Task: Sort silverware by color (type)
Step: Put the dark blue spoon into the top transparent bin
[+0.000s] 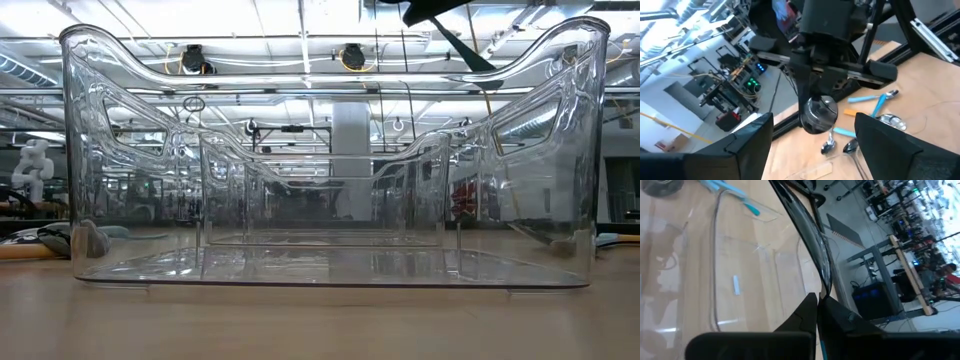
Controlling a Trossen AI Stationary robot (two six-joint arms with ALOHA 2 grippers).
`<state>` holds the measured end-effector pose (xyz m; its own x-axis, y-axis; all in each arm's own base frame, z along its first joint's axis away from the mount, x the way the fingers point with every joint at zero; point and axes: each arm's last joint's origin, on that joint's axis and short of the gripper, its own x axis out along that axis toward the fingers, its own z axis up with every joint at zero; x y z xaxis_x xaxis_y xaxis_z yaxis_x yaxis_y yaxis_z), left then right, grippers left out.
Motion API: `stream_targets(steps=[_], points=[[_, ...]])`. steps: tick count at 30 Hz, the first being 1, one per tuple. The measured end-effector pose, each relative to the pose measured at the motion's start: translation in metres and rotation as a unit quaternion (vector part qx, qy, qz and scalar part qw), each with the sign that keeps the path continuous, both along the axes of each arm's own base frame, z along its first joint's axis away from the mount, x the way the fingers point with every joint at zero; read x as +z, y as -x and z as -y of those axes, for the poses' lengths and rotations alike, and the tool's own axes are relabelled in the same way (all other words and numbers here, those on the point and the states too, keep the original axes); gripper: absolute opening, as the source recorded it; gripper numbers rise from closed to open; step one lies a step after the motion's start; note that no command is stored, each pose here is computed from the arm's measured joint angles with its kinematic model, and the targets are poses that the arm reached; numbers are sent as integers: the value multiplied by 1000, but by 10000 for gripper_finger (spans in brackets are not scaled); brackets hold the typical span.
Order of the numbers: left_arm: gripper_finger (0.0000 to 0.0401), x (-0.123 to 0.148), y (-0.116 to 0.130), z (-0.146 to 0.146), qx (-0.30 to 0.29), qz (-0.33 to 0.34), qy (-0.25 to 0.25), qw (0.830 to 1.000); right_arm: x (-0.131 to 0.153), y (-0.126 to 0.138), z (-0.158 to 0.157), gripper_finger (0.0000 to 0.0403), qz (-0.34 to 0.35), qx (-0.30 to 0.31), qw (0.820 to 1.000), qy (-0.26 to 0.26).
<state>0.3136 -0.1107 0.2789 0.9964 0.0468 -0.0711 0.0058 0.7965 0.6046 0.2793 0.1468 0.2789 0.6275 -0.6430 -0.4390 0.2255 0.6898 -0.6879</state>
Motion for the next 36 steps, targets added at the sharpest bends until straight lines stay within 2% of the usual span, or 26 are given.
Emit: stream_targets(steps=[28,33,36], points=[[278,-4,-5,-7,11,-3,1,1000,4,1,-2,4,13,3,1000,-8],[278,-8,-16,-4,4,-10,-11,1000,4,1,-2,4,15,3,1000,-9],[278,-5,-30,2,4,-8,-16,1000,4,1,-2,4,18,3,1000,-12]])
